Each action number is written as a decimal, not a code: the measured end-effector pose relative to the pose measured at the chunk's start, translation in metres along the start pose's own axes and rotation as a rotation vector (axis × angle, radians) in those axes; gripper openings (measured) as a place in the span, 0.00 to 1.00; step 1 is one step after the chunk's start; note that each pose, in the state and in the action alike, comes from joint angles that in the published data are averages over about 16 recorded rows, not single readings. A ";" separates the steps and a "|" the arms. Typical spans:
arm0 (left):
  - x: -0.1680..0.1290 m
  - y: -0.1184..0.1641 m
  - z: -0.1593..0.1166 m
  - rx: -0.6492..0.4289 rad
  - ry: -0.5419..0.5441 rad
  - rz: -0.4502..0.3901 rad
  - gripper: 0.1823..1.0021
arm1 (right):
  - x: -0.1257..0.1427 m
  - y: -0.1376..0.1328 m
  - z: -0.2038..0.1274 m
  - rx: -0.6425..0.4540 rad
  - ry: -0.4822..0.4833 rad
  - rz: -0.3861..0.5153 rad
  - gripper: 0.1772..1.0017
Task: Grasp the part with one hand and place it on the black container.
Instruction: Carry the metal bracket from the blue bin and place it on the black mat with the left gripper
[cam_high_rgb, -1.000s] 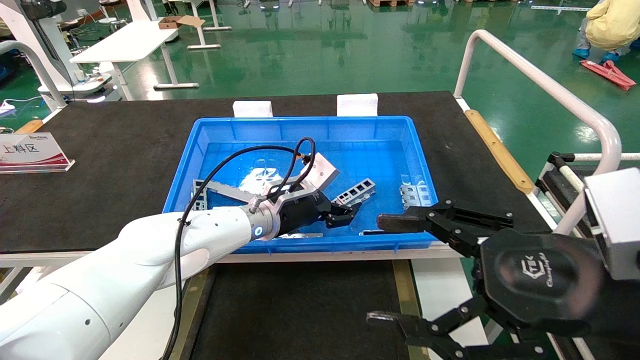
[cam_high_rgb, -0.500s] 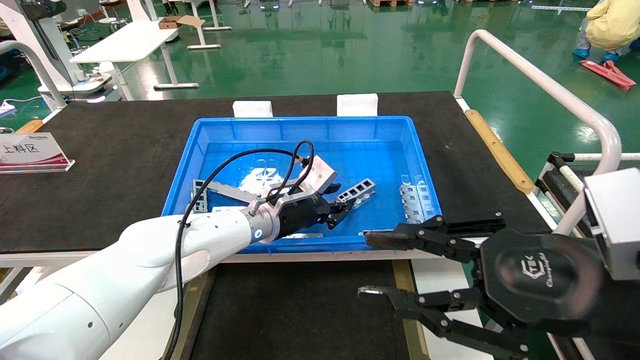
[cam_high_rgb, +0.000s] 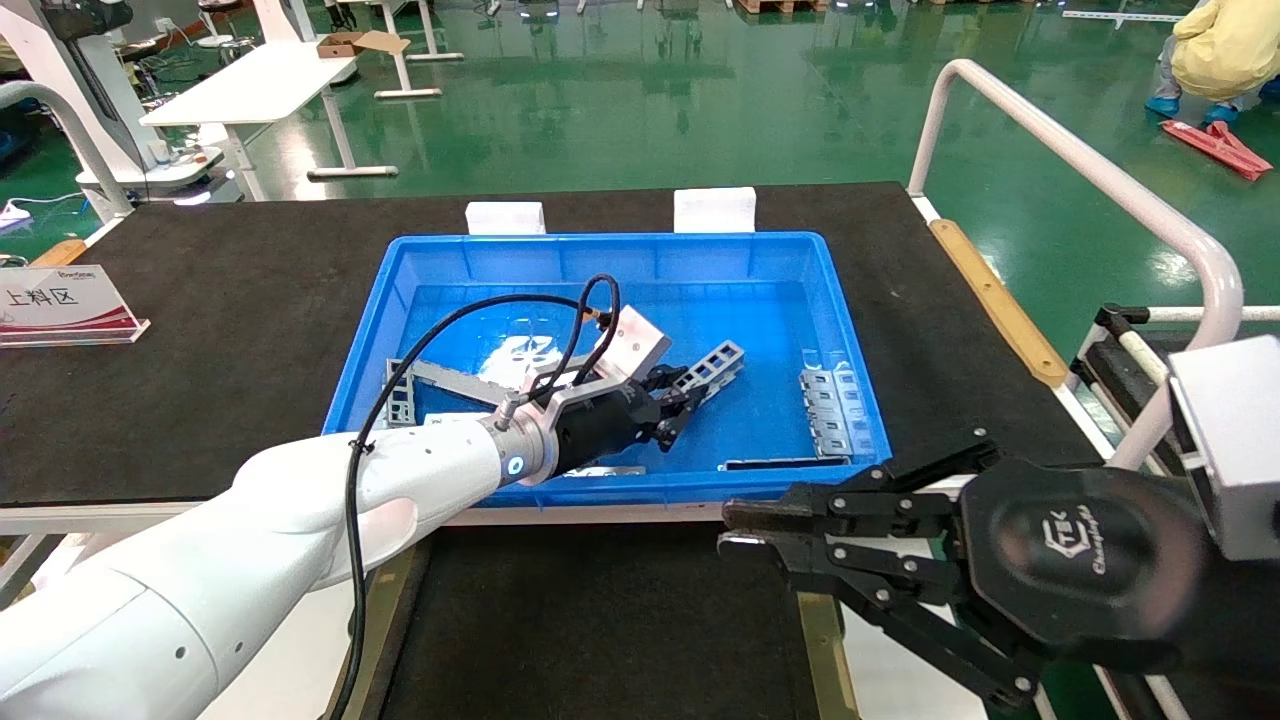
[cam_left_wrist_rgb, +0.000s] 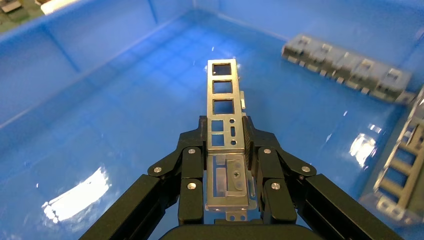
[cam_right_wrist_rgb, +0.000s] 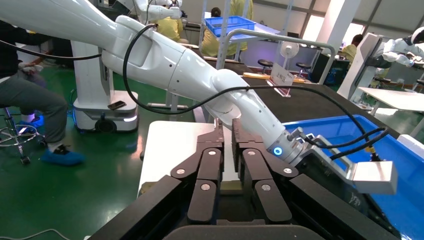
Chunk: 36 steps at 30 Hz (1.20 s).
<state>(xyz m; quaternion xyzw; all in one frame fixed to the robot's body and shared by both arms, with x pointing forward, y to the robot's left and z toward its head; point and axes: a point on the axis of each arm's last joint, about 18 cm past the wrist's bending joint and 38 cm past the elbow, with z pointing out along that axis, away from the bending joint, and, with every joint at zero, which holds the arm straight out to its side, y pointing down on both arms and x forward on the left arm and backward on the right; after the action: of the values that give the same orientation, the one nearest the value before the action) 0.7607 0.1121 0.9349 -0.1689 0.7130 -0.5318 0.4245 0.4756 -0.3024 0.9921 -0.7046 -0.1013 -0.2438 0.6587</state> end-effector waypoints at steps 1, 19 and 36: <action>0.000 -0.003 0.000 0.009 0.003 -0.003 0.18 | 0.000 0.000 0.000 0.000 0.000 0.000 0.13; -0.006 -0.045 -0.046 0.224 0.218 0.045 0.17 | 0.000 0.000 0.000 0.000 0.000 0.000 0.02; 0.048 0.026 -0.139 0.233 0.500 0.020 0.17 | 0.000 0.000 0.000 0.000 0.000 0.000 0.02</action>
<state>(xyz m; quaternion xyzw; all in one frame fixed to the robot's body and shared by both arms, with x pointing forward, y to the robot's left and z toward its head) 0.6295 0.1742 0.9010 0.0247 0.7312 -0.6314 0.2570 0.4756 -0.3024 0.9921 -0.7046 -0.1013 -0.2438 0.6587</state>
